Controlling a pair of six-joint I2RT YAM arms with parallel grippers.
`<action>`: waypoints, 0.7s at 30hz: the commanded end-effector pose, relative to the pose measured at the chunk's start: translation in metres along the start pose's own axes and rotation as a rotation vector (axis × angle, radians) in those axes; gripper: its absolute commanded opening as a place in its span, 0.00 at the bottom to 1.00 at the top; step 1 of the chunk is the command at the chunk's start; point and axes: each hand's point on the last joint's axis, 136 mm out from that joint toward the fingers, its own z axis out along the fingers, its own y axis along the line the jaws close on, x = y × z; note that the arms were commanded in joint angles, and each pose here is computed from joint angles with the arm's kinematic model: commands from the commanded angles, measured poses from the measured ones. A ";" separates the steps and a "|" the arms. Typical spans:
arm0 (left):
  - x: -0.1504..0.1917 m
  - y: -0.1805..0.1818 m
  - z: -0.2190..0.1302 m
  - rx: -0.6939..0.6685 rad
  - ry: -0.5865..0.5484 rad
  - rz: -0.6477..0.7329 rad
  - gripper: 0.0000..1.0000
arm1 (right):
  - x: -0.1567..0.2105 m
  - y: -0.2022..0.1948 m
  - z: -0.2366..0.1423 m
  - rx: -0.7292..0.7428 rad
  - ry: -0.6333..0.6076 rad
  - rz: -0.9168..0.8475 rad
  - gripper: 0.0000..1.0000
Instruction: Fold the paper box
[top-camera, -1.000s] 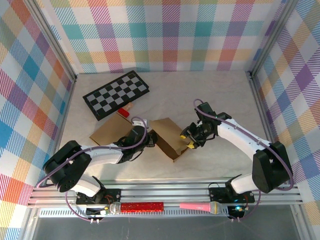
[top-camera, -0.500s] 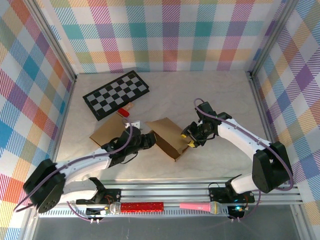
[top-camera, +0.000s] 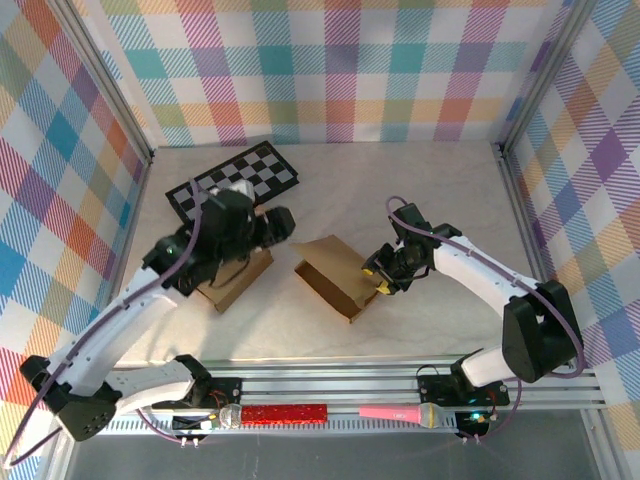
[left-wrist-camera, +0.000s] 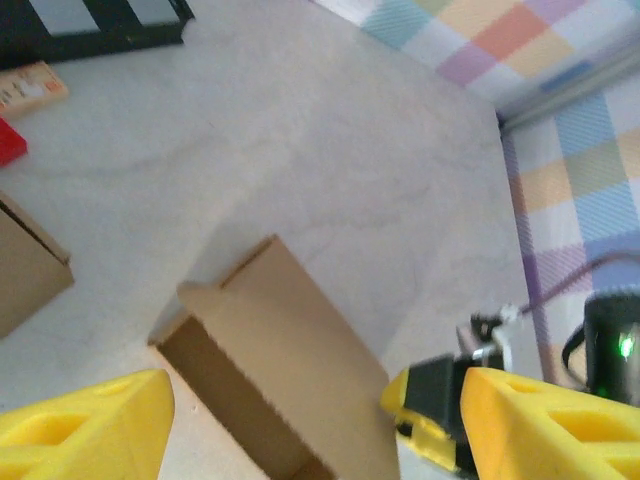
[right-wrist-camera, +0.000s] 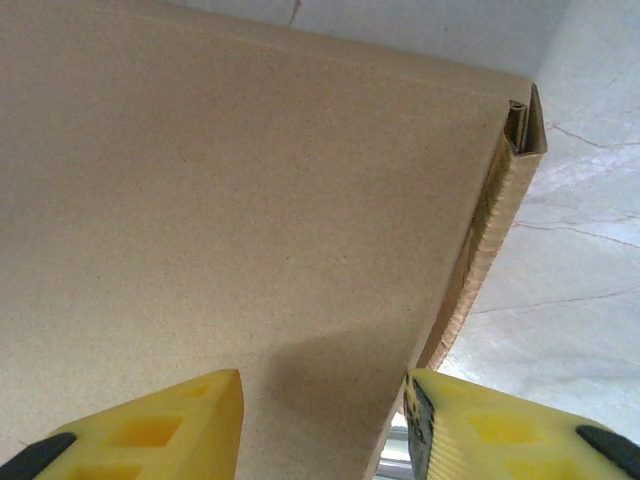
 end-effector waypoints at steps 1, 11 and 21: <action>0.011 0.019 0.043 -0.048 0.220 0.043 0.72 | -0.002 0.007 -0.004 0.003 -0.008 -0.034 0.46; 0.018 0.024 0.174 -0.022 0.502 0.227 0.43 | -0.004 0.006 0.000 0.009 -0.010 -0.047 0.47; 0.077 0.050 0.189 -0.011 0.618 0.234 0.39 | -0.010 0.004 0.007 0.031 -0.017 -0.057 0.46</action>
